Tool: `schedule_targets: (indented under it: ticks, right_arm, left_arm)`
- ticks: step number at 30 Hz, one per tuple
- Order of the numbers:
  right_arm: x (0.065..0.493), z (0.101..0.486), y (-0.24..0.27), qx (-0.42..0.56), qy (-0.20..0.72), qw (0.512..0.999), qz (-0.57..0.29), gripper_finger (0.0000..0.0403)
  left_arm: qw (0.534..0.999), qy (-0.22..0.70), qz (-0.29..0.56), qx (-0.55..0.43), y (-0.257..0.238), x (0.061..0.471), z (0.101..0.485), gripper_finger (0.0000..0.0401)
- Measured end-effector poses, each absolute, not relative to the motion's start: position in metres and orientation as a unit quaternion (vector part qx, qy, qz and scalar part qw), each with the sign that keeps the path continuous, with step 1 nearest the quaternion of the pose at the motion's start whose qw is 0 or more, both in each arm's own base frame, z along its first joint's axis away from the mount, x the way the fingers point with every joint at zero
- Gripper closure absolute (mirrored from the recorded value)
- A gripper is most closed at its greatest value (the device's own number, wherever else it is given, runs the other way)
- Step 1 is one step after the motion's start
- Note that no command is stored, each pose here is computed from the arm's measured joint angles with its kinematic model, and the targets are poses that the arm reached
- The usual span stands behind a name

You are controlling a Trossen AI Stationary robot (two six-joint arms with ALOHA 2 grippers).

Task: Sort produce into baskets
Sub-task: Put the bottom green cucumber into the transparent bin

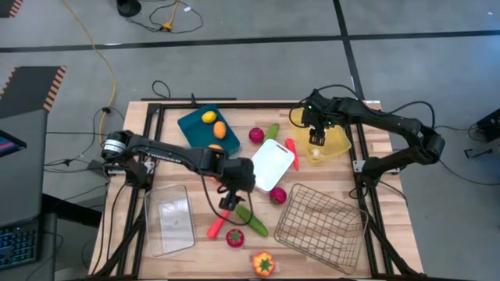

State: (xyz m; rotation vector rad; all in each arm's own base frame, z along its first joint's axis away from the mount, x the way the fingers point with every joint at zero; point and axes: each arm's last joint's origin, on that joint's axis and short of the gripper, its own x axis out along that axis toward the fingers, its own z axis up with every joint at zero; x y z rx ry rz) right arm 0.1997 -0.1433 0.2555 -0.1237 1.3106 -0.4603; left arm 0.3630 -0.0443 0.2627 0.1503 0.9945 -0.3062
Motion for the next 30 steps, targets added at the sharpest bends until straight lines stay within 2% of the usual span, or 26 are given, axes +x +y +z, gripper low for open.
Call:
schedule_targets:
  ticks: [4,10,30]
  right_arm:
    - [0.2,0.256,-0.143,-0.057,0.604,0.767,-0.212,0.0132]
    - [0.2,0.256,-0.143,-0.055,0.603,0.767,-0.213,0.0132]
    - [0.2,0.256,-0.143,-0.05,0.602,0.767,-0.217,0.0132]
  left_arm:
    - [0.863,0.47,-0.164,0.085,-0.056,0.361,0.255,0.0136]
    - [0.858,0.478,-0.167,0.081,-0.065,0.353,0.225,0.0136]
    - [0.867,0.46,-0.181,0.069,-0.076,0.338,0.179,0.0136]
